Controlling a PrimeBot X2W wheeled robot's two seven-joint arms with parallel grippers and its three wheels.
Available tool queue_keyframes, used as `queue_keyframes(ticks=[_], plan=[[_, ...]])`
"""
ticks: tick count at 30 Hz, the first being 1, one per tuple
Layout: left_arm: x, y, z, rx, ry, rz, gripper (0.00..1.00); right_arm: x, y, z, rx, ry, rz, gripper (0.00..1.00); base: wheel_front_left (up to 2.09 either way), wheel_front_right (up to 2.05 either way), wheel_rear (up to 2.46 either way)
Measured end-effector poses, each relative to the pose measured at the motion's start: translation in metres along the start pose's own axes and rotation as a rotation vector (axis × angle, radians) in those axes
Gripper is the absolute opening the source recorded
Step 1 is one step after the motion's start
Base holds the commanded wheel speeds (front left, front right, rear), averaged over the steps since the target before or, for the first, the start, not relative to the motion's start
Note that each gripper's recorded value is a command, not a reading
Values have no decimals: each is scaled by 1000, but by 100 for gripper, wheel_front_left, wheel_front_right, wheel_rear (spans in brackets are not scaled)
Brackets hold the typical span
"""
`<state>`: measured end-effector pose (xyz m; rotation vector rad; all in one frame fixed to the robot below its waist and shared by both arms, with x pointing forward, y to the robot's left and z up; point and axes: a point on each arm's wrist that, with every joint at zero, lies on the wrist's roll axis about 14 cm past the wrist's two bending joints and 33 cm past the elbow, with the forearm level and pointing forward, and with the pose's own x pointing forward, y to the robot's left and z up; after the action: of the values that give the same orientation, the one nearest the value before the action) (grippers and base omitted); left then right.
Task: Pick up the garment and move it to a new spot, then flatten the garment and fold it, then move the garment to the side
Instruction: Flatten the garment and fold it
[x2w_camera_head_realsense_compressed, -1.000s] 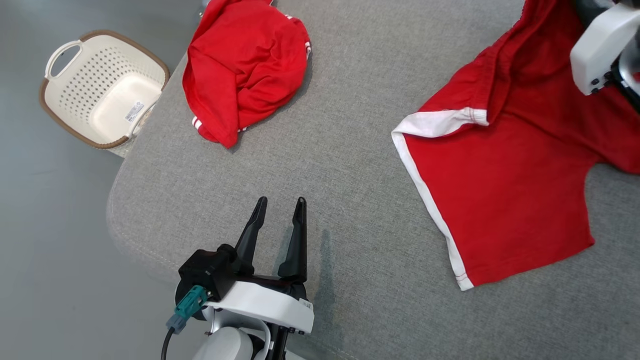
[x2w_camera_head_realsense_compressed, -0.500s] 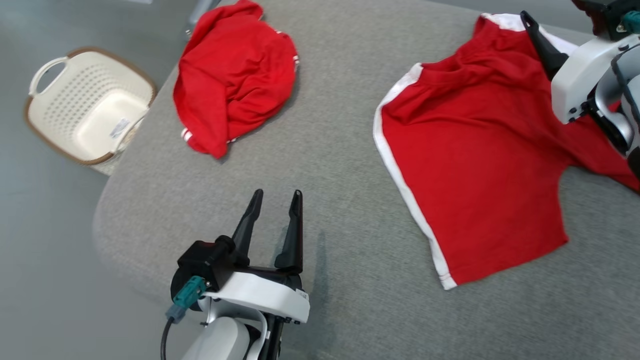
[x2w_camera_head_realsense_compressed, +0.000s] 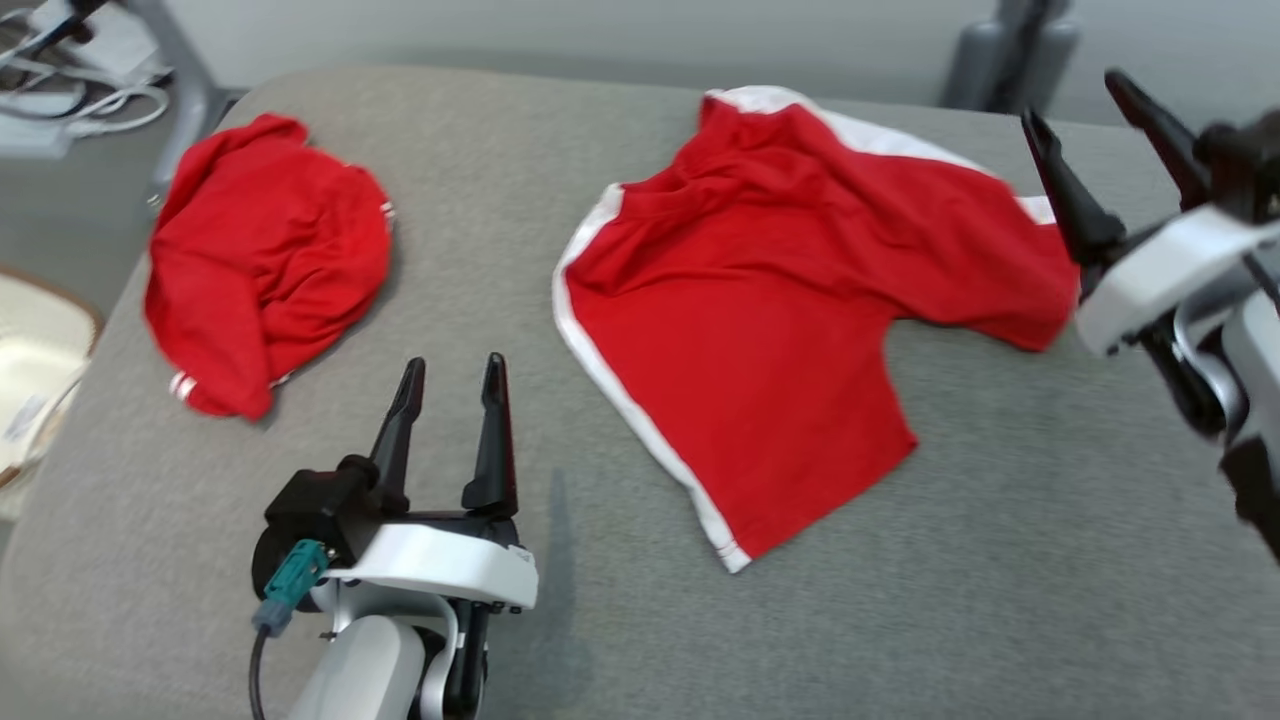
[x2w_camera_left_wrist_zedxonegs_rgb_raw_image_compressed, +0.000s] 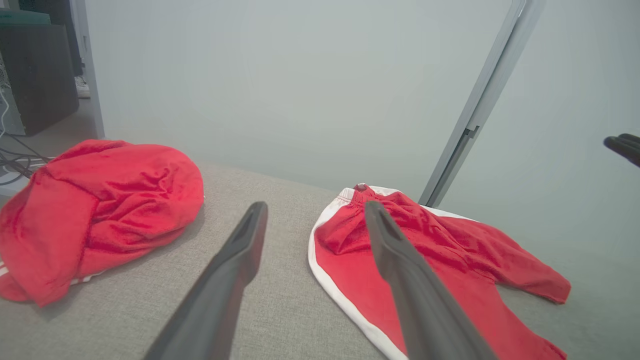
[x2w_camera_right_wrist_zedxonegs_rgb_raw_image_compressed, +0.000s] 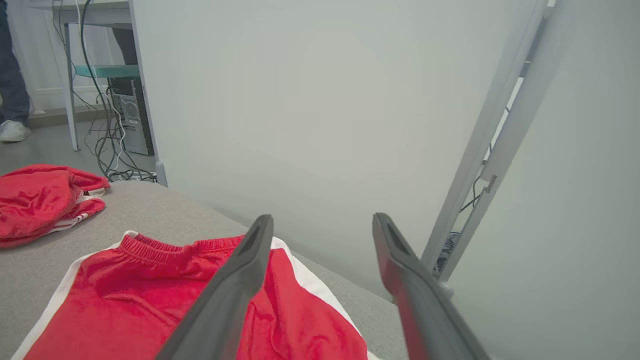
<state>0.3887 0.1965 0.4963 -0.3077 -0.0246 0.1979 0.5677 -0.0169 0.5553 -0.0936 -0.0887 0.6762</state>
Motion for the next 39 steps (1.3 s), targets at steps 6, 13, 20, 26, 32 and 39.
queue_keyframes(ticks=[6,13,20,26,32,39], plan=[[2,-14,2,-4,-12,-48,100,-71,-18,-11,67,-20,-161,100,0,0,0],[-2,-25,0,-2,-12,-92,100,-136,-7,-29,164,-27,-307,100,0,0,0],[-9,-30,-2,-3,-6,-115,100,-161,15,-42,218,-8,-358,100,0,0,0],[-14,-28,-3,2,0,-117,100,-157,37,-56,271,21,-335,100,0,0,0],[-19,-21,-4,10,2,-100,100,-147,73,-88,364,125,-263,100,0,0,0],[-26,-9,-7,18,14,-62,100,-122,110,-116,444,243,-163,100,0,0,0]])
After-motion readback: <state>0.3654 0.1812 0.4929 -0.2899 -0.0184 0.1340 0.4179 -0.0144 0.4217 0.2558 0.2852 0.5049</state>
